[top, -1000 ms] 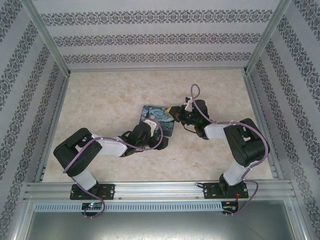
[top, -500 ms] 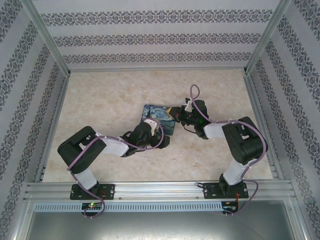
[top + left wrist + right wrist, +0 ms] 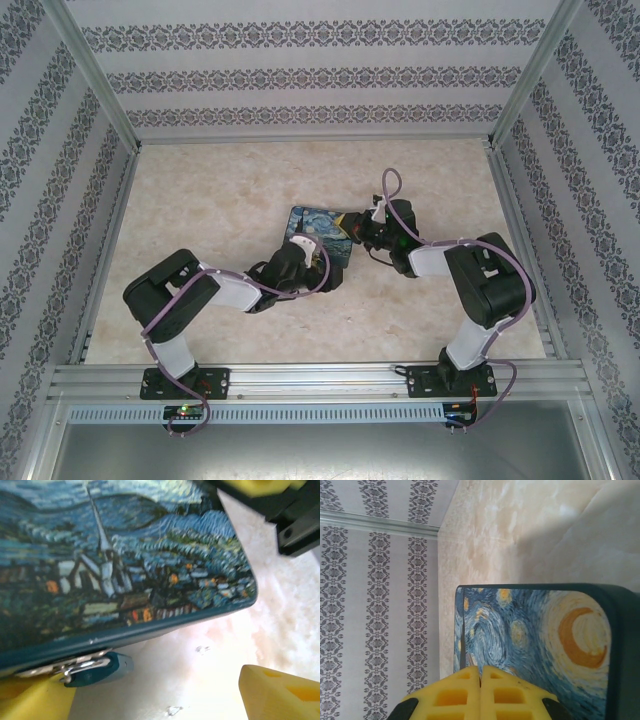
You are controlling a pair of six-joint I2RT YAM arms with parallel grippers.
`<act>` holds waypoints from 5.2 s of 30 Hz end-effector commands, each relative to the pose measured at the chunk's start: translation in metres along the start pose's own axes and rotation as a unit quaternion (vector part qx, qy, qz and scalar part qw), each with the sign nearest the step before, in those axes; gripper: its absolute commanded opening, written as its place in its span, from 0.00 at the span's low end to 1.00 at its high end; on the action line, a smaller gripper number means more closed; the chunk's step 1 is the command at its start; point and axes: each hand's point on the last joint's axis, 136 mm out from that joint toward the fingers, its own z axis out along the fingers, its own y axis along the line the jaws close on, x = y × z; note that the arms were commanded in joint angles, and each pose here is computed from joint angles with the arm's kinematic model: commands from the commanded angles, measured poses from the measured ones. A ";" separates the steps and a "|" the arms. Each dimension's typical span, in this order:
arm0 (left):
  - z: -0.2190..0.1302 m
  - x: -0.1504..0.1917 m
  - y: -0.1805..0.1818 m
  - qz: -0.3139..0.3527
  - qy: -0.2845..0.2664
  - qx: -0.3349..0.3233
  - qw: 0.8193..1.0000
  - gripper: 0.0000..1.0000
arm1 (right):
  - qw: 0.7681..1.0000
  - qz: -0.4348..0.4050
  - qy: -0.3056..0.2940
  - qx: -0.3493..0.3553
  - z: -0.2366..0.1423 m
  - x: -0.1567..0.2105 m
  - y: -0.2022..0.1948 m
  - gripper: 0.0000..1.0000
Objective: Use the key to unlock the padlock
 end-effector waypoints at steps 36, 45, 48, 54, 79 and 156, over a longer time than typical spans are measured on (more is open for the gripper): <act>0.024 0.001 0.013 -0.159 -0.052 0.028 0.985 0.45 | 1.000 -0.001 -0.007 -0.010 -0.002 -0.008 -0.009 0.00; 0.022 -0.003 0.007 -0.174 -0.061 0.051 0.981 0.69 | 1.000 0.000 -0.007 -0.010 -0.003 -0.008 -0.011 0.00; 0.018 -0.013 -0.004 -0.169 -0.063 0.069 0.981 0.80 | 1.000 0.001 -0.007 -0.010 -0.004 -0.009 -0.012 0.00; 0.014 -0.024 -0.012 -0.158 -0.061 0.078 0.982 0.87 | 1.000 0.002 -0.009 -0.007 -0.005 -0.008 -0.015 0.00; 0.033 0.011 0.022 -0.179 -0.036 0.039 0.982 0.46 | 1.000 0.008 -0.007 -0.008 -0.003 -0.008 -0.022 0.00; -0.024 -0.063 -0.016 -0.254 -0.027 0.144 0.956 0.00 | 0.999 0.024 0.021 0.018 -0.075 0.101 -0.022 0.00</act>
